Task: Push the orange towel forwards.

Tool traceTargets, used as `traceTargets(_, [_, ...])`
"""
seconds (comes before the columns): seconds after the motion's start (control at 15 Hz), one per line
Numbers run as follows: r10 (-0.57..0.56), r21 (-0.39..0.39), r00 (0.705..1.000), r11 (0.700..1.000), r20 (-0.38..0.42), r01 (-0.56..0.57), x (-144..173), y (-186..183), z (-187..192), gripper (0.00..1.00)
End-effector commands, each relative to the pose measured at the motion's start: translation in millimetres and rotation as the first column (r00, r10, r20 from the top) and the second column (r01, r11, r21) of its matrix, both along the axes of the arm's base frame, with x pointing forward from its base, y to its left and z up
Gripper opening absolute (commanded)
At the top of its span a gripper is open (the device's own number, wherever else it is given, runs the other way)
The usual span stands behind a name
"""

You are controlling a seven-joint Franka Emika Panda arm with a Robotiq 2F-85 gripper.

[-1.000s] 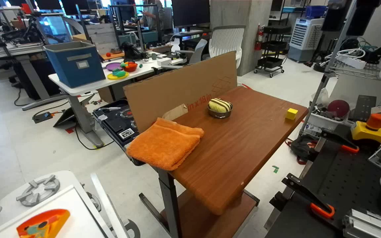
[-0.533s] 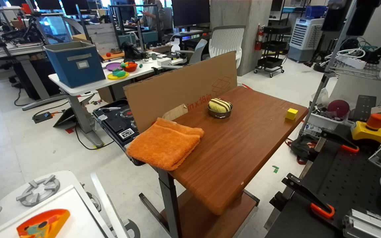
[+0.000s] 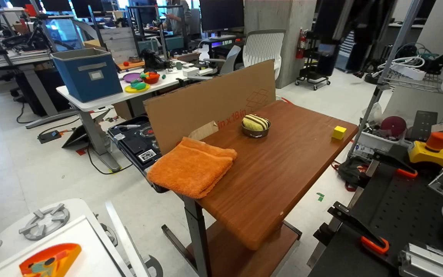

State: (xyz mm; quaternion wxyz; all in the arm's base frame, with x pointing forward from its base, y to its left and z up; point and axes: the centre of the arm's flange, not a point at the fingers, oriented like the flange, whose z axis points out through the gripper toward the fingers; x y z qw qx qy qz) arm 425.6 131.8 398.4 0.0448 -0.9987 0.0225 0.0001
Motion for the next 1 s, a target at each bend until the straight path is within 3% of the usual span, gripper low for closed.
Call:
traceTargets(0.0, [0.084,-0.056,0.996,0.995,0.031,-0.082,73,42,-41,1.0])
traceTargets(0.67, [0.164,-0.112,0.983,0.982,0.087,-0.154,223,125,-149,1.0])
traceTargets(0.93, [0.199,-0.12,0.977,0.975,0.081,-0.188,252,146,-187,1.0])
